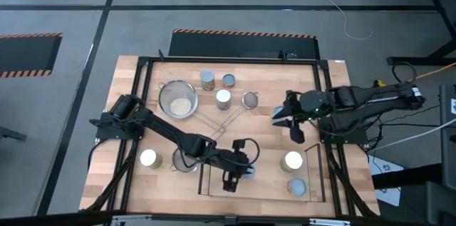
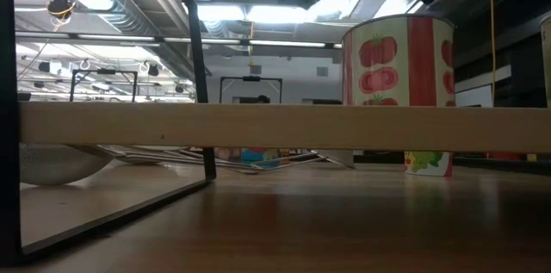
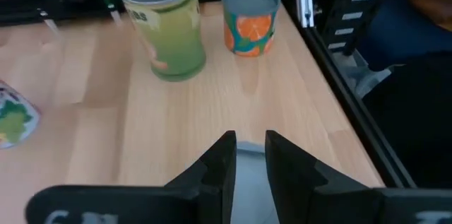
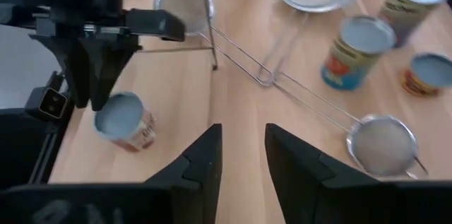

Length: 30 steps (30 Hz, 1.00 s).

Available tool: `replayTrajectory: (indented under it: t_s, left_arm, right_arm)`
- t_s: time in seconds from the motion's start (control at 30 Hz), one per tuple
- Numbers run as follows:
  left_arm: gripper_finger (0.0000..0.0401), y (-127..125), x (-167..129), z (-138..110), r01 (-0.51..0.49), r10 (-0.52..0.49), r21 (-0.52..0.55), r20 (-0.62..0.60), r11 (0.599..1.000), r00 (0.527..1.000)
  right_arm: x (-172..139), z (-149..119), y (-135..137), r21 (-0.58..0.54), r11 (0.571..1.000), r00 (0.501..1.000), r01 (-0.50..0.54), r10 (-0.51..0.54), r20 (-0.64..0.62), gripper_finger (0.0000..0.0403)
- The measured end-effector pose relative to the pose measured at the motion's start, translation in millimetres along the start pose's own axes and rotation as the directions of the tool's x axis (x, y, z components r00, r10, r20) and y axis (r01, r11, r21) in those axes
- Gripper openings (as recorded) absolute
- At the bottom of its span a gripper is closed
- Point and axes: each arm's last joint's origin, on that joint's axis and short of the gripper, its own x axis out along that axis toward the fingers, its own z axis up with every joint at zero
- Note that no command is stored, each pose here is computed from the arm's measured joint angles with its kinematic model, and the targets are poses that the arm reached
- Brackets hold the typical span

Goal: Pick and place cans onto a shelf
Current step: Put the small canned tomatoes on the shelf

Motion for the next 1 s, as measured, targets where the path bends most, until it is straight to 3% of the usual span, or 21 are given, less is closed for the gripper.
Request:
replayTrajectory:
  t_s: [0.43, 0.63, 0.93, 1.0]
  left_arm:
    - [0.0069, 8, -72, 31, -0.040, 0.041, 0.014, -0.046, 0.999, 0.998]
    - [0.0069, 11, -97, 35, -0.088, 0.089, 0.022, -0.079, 0.996, 0.993]
    - [0.0069, 13, -101, 33, -0.102, 0.105, 0.032, -0.108, 0.994, 0.989]
    - [0.0069, 13, -100, 33, -0.102, 0.105, 0.032, -0.107, 0.994, 0.989]
  right_arm:
    - [66, 10, 34, -0.151, 0.968, 0.979, -0.199, 0.203, 0.006, 0.0113]
    - [98, 4, 42, -0.089, 0.970, 0.973, -0.228, 0.225, -0.042, 0.0113]
    - [134, -14, 53, 0.090, 0.972, 0.961, -0.217, 0.229, -0.156, 0.0113]
    - [139, -18, 57, 0.083, 0.972, 0.957, -0.220, 0.231, -0.178, 0.0113]
